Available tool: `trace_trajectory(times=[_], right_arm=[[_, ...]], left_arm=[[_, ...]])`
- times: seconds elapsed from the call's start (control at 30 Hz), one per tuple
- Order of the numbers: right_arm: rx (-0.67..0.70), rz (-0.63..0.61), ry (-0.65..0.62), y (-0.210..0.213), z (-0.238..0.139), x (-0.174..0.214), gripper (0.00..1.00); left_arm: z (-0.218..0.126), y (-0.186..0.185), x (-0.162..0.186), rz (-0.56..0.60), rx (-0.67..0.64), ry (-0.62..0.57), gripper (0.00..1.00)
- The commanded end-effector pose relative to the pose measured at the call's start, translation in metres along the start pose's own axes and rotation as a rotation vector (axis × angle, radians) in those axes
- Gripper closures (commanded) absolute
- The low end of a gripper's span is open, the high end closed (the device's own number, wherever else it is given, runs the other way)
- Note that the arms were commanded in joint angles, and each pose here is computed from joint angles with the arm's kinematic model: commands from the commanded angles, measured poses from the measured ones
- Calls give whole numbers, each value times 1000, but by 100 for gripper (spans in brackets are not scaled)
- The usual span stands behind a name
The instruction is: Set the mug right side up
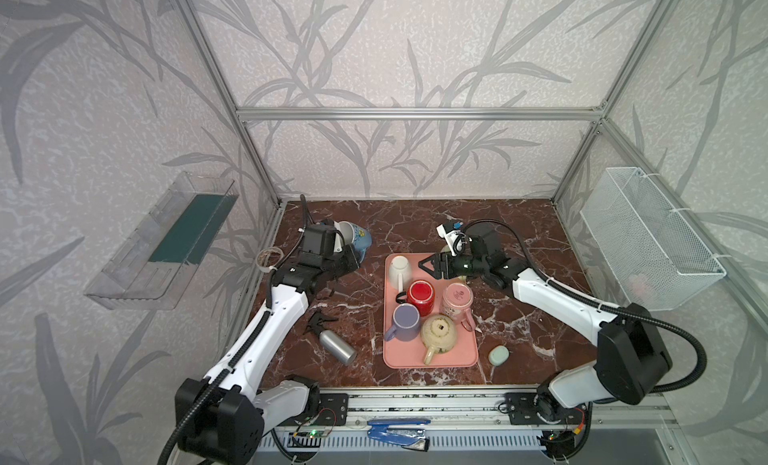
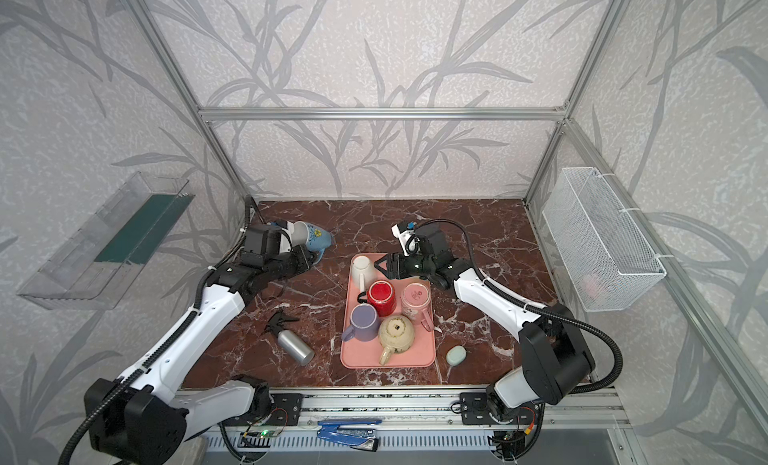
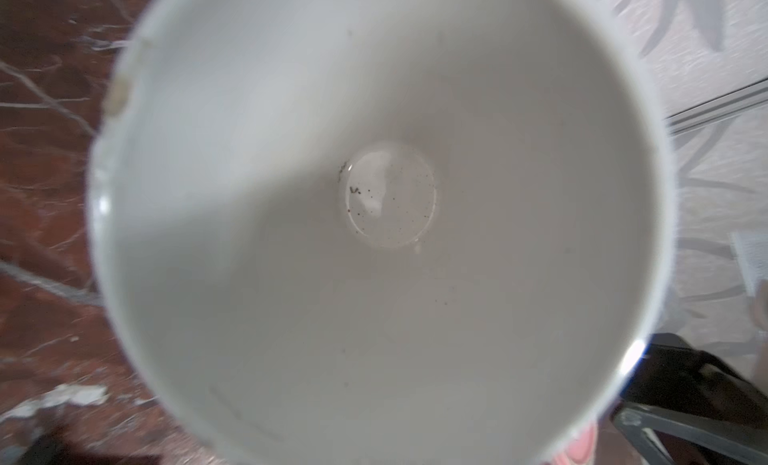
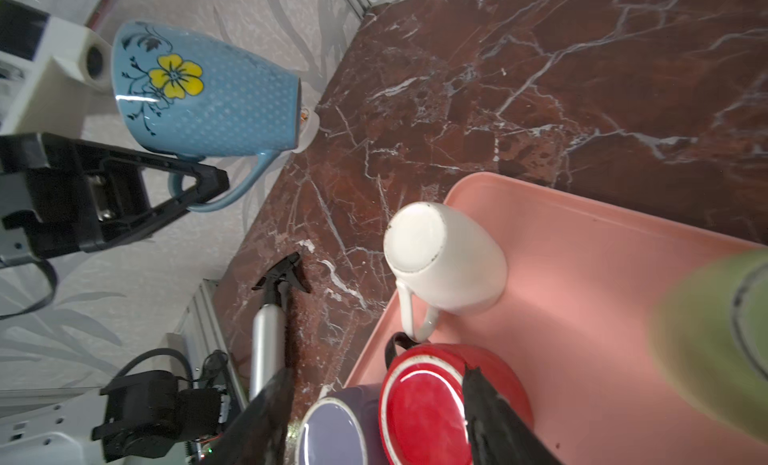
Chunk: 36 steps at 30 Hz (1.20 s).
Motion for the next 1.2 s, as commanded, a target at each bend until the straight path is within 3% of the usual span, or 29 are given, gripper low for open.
trace_trajectory(times=[0.0,0.53,0.67,1.17], right_arm=[[157,-62,89,-12,-12,16,33],[221,-114,142,-20,-22,57,30],[217,-130,133,-17,-23,61,30],[168,-121,92,-10,-21,60,31]], left_arm=[[-9,13,-16,129,-153,-24,100],[23,28,-63,307,-459,82,100],[35,41,-80,295,-555,66,100],[94,84,-127,135,-598,57,100]])
Point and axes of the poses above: each gripper's point midway between its finger pads, its own z axis out along the fingers, its own y axis along the line the jaws close on, x = y × z, the point moved 2 cm from there along -z, back along the fingers, and after that the axes turned 8 degrees about -z, right-handed, at the moved point
